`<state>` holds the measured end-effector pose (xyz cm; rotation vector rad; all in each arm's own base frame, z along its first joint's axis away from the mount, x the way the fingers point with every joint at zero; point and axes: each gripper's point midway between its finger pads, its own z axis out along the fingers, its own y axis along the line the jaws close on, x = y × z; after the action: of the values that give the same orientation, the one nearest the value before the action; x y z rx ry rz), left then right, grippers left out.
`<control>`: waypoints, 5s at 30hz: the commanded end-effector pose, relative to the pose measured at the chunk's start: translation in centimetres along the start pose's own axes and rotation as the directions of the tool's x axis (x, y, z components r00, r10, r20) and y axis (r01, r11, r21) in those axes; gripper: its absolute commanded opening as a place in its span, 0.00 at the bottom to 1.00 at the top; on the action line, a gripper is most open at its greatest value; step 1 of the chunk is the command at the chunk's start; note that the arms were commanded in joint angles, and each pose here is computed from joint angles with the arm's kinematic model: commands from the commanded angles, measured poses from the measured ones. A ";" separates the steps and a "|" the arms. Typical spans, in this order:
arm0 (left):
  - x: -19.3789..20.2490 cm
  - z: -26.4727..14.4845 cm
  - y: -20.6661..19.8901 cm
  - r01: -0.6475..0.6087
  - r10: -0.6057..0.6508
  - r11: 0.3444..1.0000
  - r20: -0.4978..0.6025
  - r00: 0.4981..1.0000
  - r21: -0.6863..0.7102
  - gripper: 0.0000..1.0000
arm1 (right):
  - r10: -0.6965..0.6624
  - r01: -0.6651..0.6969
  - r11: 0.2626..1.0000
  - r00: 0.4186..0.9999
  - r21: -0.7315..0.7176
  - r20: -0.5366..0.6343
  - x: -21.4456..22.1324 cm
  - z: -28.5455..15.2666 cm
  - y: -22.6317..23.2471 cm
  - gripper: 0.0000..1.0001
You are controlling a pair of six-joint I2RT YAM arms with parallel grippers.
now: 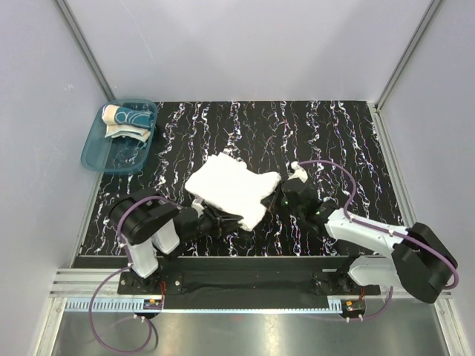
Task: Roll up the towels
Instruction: Roll the towel
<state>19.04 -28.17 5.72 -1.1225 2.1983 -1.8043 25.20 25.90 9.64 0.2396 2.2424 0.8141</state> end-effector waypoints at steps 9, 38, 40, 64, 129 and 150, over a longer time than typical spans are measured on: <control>-2.0 -1.0 -1.3 -0.537 0.617 0.677 -0.010 0.787 -0.503 0.61 | -0.115 0.156 0.952 0.980 0.263 -0.164 -0.3 -3.5 -3.8 0.00; 7.5 3.0 -3.6 -0.841 0.949 -0.299 -0.230 -0.214 -0.452 0.90 | -0.148 0.262 0.933 0.904 0.245 -0.401 0.2 -3.6 -0.8 0.00; 7.6 3.3 -2.0 -0.861 0.947 -0.290 -0.258 -0.194 -0.417 0.89 | -0.140 0.255 0.934 0.906 0.250 -0.400 0.0 -3.6 -0.9 0.00; 5.7 1.1 -0.3 -0.815 0.938 -0.310 -0.300 -0.176 -0.490 0.99 | -0.070 0.195 0.948 0.900 0.253 -0.431 0.0 -3.3 -1.2 0.00; 4.9 3.3 -3.7 -0.629 0.602 0.777 -0.311 0.736 0.015 0.00 | 0.106 -0.161 0.961 0.966 -0.227 -0.234 -1.8 -3.3 0.3 1.00; 4.4 2.8 -3.7 -0.554 0.537 0.830 -0.363 0.761 0.067 0.10 | 0.111 -0.142 0.985 0.954 -0.095 -0.279 2.3 3.2 -2.9 0.37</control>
<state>19.33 -32.52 6.90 -0.2372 2.5156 -1.6887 25.06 25.66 4.44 0.2414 2.4565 1.1517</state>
